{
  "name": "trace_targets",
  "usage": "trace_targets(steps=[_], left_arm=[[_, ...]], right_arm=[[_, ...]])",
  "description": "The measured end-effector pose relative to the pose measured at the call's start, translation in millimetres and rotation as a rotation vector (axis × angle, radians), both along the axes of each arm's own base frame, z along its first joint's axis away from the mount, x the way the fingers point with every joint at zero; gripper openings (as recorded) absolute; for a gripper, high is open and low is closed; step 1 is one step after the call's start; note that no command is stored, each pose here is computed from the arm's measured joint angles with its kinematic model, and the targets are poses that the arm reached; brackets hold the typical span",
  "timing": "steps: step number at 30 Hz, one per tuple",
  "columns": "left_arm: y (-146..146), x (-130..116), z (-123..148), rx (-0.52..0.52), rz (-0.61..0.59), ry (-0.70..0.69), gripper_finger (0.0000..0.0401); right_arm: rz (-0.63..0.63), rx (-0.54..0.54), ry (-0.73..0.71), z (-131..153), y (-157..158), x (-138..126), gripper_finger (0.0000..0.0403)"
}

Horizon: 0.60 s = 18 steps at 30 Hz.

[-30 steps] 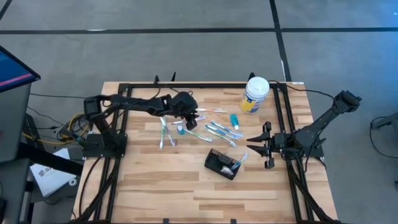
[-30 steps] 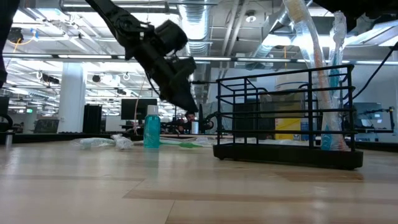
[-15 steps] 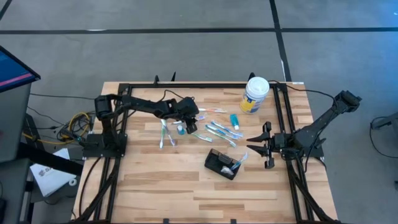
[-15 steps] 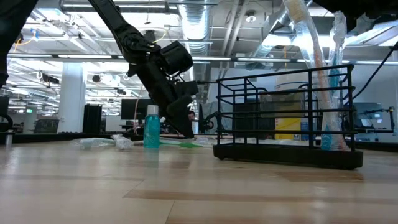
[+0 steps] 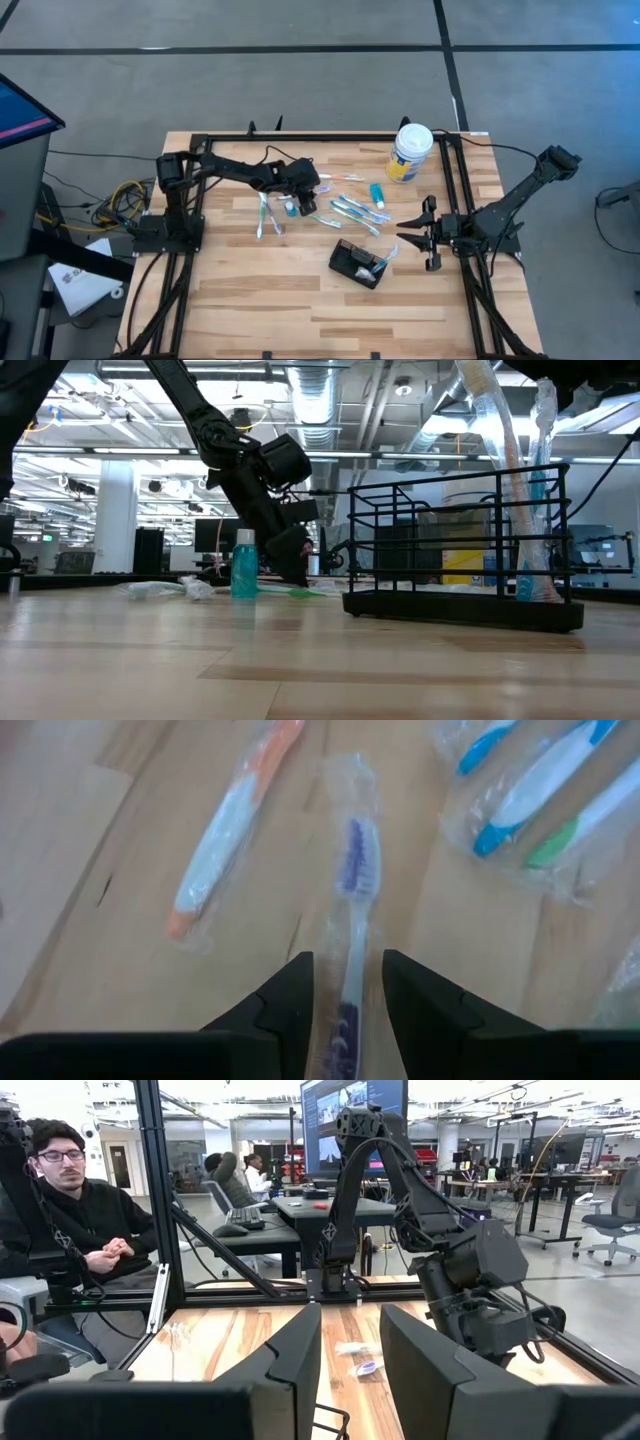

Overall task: Pick & Place toothbrushing station
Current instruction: Put the top violet toothbrush into the mesh organizer

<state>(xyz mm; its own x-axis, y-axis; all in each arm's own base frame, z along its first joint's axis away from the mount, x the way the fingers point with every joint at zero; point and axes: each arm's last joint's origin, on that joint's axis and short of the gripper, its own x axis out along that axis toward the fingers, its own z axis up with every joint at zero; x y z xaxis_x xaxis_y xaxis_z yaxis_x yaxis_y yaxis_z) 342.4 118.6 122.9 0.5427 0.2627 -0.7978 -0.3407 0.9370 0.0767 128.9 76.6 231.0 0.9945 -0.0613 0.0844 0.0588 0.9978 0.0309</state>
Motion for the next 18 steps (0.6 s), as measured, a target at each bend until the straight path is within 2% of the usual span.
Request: trace_targets(steps=[11,18], left_arm=[[0.7,1.8,-6.0,-0.002,0.0,0.002,0.0078],[1.1,1.7,-6.3,-0.005,0.004,0.002,0.001]], right_arm=[[0.0,0.0,0.0,0.0,0.0,0.0,0.0098],[0.0,0.0,0.0,0.0,0.0,0.0,0.0098]])
